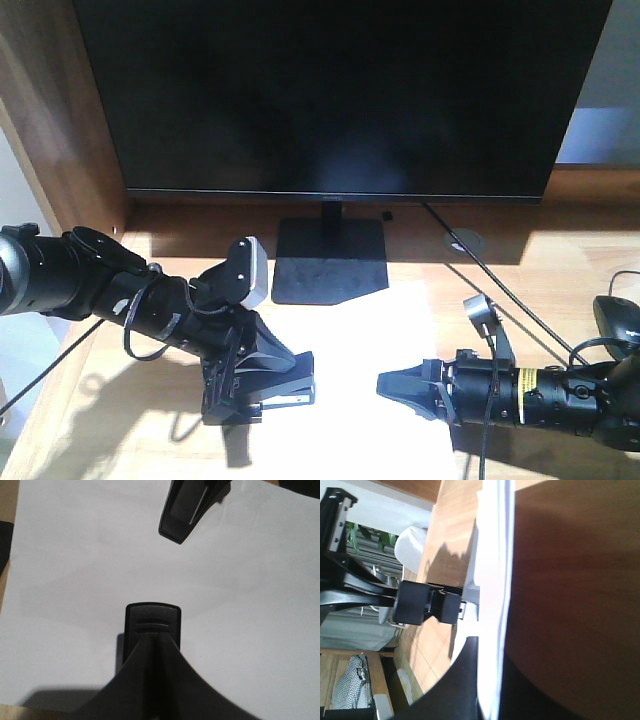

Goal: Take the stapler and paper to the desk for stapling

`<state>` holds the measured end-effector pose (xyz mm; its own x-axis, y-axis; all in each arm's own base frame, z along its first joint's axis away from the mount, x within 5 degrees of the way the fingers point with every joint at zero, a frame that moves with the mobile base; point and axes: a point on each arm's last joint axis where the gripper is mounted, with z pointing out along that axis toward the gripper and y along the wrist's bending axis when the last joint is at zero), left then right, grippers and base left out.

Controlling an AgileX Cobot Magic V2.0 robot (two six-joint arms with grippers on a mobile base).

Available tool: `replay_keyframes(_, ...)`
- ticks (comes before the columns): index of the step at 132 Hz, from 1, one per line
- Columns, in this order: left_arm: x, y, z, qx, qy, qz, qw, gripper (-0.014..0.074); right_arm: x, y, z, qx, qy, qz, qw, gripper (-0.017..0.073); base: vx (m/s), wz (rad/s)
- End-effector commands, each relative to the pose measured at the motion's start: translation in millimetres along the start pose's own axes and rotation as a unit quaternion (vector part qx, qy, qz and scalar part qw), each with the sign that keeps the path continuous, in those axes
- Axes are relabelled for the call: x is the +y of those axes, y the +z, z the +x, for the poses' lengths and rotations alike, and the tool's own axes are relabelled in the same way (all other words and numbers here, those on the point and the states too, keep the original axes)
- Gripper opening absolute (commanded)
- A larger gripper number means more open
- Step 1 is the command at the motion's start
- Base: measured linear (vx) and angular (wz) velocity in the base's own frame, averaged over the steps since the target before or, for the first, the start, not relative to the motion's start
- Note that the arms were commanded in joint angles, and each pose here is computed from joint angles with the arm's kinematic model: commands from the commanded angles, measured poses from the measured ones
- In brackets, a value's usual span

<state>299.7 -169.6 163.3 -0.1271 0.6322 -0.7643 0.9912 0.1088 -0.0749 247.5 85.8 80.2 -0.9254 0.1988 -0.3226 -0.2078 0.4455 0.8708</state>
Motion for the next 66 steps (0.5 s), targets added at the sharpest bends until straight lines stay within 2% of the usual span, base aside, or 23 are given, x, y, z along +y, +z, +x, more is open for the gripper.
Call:
replay_keyframes(1, -1.2, -10.7, -20.9, -0.039, 0.01, -0.007, 0.999, -0.0006, 17.2, -1.9, -10.2, -0.028, -0.025, -0.059, 0.998, -0.0002, 0.0, 0.0)
replay_keyframes(66, -1.2, -10.7, -20.9, -0.039, 0.01, -0.007, 0.999, -0.0006, 19.6, -2.3, -12.5, -0.042, -0.02, -0.074, 0.996, -0.0002, 0.0, 0.0)
